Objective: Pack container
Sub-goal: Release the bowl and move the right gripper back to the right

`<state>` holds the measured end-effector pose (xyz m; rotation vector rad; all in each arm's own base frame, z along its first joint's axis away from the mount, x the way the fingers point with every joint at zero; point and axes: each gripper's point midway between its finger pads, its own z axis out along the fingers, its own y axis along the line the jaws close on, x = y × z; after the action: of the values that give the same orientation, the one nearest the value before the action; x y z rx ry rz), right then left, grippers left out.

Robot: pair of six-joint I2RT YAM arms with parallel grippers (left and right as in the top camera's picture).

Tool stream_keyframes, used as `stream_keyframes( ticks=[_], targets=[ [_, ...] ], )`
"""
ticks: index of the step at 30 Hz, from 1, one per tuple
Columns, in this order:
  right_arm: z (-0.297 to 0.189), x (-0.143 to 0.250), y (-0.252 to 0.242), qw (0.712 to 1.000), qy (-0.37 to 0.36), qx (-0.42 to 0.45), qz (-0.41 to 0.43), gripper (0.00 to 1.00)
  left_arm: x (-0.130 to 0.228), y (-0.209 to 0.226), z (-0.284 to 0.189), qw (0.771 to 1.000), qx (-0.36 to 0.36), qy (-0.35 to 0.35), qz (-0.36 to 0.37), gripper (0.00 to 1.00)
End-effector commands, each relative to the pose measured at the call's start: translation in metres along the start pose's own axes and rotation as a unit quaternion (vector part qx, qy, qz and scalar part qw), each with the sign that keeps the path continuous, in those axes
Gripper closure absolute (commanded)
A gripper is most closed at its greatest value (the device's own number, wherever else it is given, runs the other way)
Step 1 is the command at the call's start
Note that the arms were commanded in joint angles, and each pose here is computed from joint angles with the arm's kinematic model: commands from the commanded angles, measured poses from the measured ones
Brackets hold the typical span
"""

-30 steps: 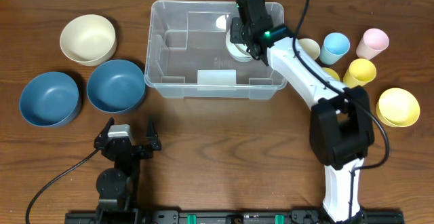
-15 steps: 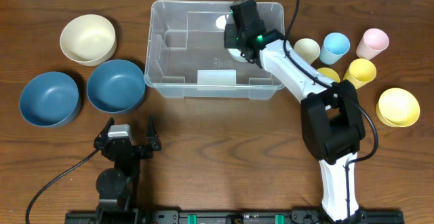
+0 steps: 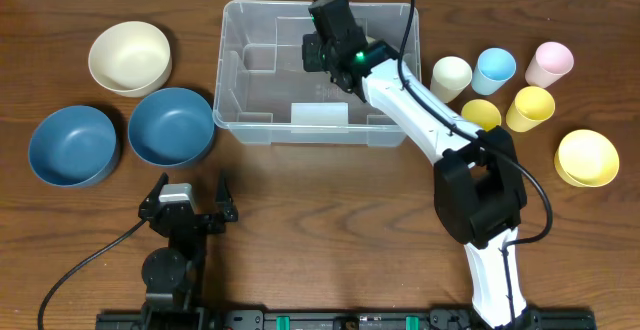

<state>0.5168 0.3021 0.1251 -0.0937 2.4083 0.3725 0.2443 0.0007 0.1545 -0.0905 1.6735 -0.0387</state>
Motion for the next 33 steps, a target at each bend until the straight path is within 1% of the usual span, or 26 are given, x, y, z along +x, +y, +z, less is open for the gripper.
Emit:
stream_keyframes(
  ticks=[1,4,7,8,9,10,12,15,18,24,25,26,31,33],
  targets=[
    [-0.019,-0.025,0.000,1.000,-0.014,0.018,-0.016,0.92,0.018,0.004,0.001,1.000,-0.008,0.024,0.009,0.02],
    [-0.050,-0.042,-0.005,0.999,-0.002,0.042,-0.033,0.84,0.018,0.004,0.001,1.000,-0.008,0.024,0.009,0.02],
    [-0.086,-0.060,-0.013,0.998,0.007,0.055,-0.034,0.73,0.018,0.004,0.001,1.000,-0.008,0.024,0.009,0.02],
    [-0.099,-0.065,-0.019,0.998,0.009,0.060,-0.030,0.66,0.018,0.004,0.001,1.000,-0.008,0.024,0.009,0.02],
    [-0.114,-0.072,-0.025,0.997,0.011,0.066,-0.025,0.55,0.018,0.004,0.001,1.000,-0.008,0.024,0.009,0.02],
    [-0.125,-0.075,-0.032,0.997,0.013,0.073,-0.020,0.47,0.018,0.004,0.001,1.000,-0.008,0.024,0.009,0.02],
    [-0.154,-0.082,-0.053,0.995,0.014,0.099,0.006,0.36,0.018,0.004,0.001,1.000,-0.008,0.024,0.009,0.02],
    [-0.192,-0.087,-0.083,0.991,0.017,0.129,0.037,0.26,0.018,0.004,0.001,1.000,-0.009,0.025,0.009,0.02],
    [-0.231,-0.087,-0.119,0.982,0.017,0.168,0.080,0.21,0.018,0.004,0.001,1.000,-0.008,0.024,0.009,0.02],
    [-0.296,-0.069,-0.189,0.958,0.034,0.232,0.167,0.20,0.018,0.004,0.001,1.000,-0.008,0.024,0.009,0.02],
    [-0.306,-0.067,-0.201,0.953,0.034,0.241,0.180,0.22,0.018,0.004,0.001,1.000,-0.008,0.024,0.009,0.02],
    [-0.314,-0.066,-0.208,0.956,0.037,0.233,0.177,0.24,0.018,0.004,0.001,1.000,-0.008,0.024,0.009,0.02],
    [-0.365,-0.062,-0.249,0.940,0.000,0.233,0.249,0.23,0.018,0.004,0.001,1.000,-0.008,0.024,0.009,0.02],
    [-0.391,-0.055,-0.268,0.928,-0.017,0.250,0.275,0.23,0.018,0.004,0.001,1.000,-0.008,0.024,0.009,0.02]
  ],
)
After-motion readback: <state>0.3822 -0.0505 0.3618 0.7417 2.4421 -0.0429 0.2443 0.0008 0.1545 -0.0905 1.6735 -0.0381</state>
